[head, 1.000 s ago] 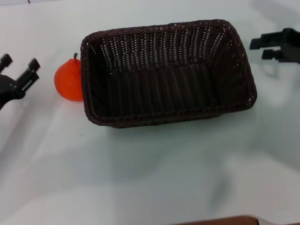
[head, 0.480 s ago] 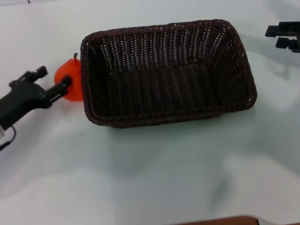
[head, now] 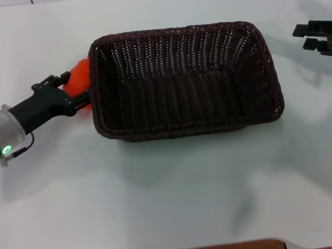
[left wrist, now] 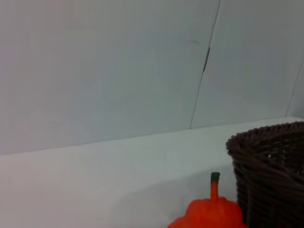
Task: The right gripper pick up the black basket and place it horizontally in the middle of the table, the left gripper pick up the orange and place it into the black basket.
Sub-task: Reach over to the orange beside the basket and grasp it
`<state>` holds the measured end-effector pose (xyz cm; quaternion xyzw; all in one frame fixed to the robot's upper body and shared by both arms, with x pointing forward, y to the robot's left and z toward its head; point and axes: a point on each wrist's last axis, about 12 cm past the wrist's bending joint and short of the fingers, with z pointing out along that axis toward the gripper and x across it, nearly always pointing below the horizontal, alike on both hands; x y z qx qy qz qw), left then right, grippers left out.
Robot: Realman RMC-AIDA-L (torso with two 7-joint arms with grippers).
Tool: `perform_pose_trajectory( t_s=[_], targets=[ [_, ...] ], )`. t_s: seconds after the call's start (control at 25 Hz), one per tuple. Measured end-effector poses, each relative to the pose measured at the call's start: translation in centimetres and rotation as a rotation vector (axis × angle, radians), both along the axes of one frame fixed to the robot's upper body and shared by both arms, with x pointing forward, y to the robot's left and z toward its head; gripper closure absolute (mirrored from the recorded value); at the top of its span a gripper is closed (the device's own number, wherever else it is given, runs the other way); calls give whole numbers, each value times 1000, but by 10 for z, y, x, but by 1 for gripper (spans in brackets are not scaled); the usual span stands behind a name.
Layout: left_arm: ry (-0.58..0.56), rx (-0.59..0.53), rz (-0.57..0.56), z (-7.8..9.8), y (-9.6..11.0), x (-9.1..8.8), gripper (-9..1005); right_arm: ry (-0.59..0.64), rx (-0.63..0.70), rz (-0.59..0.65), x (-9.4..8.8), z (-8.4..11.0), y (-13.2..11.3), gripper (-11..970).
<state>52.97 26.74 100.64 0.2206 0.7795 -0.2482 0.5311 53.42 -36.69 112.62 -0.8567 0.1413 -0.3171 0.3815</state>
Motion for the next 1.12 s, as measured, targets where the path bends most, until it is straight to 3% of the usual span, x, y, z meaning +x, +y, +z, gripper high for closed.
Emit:
perform_pose_trajectory(
  t_s=[0.32,0.68,1.12],
  targets=[
    [12,47,-6,-1,-5,8,243,-13,17,-5,-1,-3,0,390],
    [21,42,22,-2,-2,8,561,-17,15,-13,1,-5,-1,401],
    [-109,-47,160,15,18,1,615,-43,25,-27,2,-12,-2,400]
  ],
)
